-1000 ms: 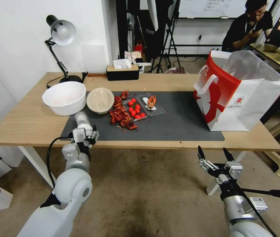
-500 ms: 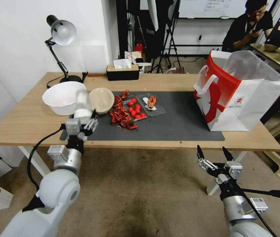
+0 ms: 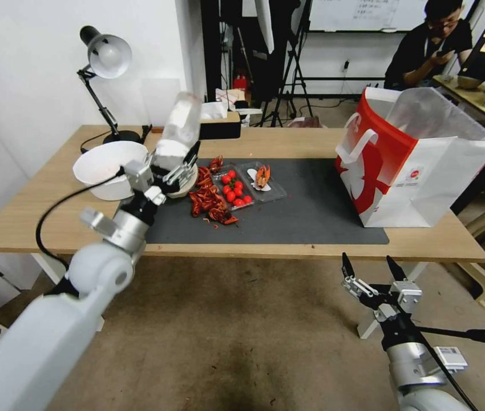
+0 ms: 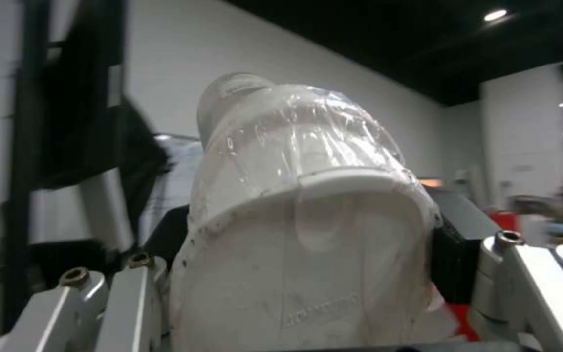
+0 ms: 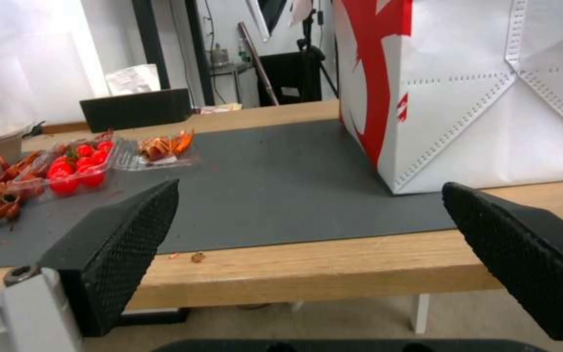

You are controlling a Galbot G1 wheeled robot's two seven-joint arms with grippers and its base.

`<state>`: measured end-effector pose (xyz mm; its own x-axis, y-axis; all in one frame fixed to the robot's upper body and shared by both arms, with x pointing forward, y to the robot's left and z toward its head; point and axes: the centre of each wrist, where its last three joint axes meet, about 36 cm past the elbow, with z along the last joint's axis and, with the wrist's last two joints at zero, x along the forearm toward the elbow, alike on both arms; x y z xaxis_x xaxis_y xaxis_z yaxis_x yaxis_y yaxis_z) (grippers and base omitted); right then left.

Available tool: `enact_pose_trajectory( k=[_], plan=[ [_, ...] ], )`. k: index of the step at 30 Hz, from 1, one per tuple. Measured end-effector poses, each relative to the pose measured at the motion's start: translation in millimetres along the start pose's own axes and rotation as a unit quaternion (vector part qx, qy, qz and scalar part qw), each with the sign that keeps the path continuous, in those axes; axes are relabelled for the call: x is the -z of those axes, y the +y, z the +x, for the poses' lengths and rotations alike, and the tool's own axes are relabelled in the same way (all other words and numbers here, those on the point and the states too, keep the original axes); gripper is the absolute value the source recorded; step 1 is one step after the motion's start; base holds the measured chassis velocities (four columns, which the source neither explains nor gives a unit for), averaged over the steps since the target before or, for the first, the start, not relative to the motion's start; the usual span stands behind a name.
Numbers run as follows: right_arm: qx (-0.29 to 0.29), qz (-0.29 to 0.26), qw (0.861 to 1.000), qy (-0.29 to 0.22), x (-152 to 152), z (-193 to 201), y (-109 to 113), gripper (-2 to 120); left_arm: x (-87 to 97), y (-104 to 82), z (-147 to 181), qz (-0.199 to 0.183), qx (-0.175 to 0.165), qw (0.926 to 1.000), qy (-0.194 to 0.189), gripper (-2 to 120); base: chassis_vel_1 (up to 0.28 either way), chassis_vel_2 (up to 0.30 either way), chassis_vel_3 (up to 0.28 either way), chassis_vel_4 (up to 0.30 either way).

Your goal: Pick up the trash from the table and place it into the takeout bag.

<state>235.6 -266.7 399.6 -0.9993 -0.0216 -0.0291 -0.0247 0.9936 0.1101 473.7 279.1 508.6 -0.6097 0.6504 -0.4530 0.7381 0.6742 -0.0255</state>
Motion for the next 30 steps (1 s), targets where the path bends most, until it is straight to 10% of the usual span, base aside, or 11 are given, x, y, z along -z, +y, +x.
enact_pose_trajectory(
  k=[10, 30],
  plan=[
    [-0.008, 0.003, 1.000, 0.001, -1, 1, -1, 100, -21.2, 41.0, -64, 0.002, -0.176, 0.9841, 0.024, 61, 0.000, 0.000, 0.000, 0.000],
    [-0.023, 0.002, 1.000, 0.000, -2, 10, 4, 100, -24.7, 34.7, -237, 0.007, -0.284, 0.9587, 0.000, 61, 0.000, 0.000, 0.000, 0.000]
  ],
)
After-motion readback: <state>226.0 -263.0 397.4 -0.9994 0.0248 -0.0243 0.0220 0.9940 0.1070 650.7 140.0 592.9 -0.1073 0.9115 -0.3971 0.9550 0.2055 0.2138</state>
